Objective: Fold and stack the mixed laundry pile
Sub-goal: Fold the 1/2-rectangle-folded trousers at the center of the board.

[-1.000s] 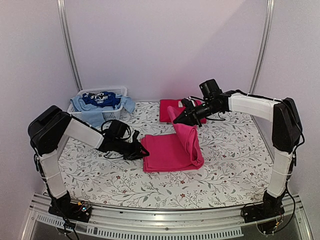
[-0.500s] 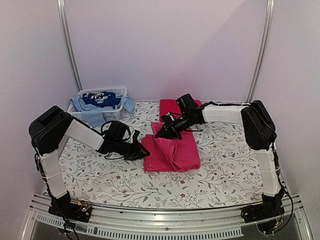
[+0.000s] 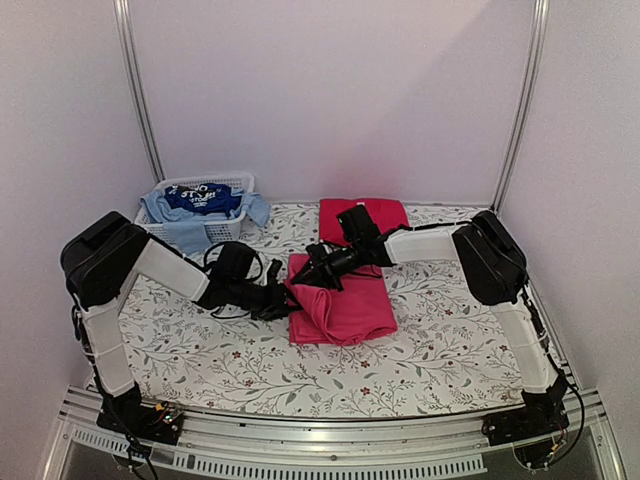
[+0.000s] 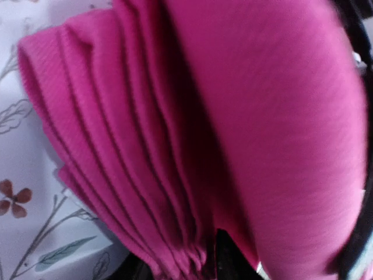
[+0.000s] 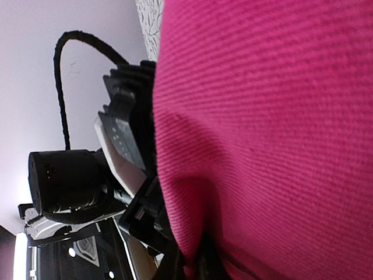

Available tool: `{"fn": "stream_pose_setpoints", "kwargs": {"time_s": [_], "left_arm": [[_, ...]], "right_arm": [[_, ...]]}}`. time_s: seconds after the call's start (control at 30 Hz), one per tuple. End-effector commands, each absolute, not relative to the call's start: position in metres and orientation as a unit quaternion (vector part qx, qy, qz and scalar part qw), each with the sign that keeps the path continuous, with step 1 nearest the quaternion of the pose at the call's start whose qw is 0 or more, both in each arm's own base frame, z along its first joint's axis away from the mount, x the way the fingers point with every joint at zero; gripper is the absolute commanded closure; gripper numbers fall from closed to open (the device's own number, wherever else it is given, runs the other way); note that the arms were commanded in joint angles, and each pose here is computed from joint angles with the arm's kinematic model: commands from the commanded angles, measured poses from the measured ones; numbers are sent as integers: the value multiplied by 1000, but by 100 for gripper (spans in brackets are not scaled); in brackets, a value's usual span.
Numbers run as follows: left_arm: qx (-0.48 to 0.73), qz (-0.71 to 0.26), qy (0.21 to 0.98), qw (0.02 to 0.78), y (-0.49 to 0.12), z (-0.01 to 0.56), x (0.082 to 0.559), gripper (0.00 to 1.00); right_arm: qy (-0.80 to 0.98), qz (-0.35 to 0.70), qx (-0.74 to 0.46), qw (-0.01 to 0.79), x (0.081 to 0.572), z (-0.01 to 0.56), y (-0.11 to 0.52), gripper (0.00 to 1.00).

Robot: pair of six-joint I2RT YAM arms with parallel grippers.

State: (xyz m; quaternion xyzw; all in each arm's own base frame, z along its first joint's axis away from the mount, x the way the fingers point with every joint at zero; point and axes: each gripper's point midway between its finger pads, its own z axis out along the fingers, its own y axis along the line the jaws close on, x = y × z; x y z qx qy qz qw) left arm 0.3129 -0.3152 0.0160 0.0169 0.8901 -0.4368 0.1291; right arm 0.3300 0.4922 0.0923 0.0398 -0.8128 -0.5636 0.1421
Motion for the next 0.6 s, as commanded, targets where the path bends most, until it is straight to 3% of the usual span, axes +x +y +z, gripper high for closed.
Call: {"fn": "stream_pose_setpoints", "kwargs": {"time_s": [0.0, 0.2, 0.37, 0.57], "left_arm": [[-12, -373, 925, 76, -291, -18, 285, 54], [-70, -327, 932, 141, -225, 24, 291, 35], [-39, -308, 925, 220, -209, 90, 301, 32], [109, -346, 892, 270, -289, 153, 300, 36]], "right_arm": [[-784, -602, 63, 134, 329, 113, 510, 70], [-759, -641, 96, 52, 369, 182, 482, 49], [-751, -652, 106, -10, 400, 234, 422, 46], [-810, -574, 116, -39, 411, 179, 369, 50]]}}
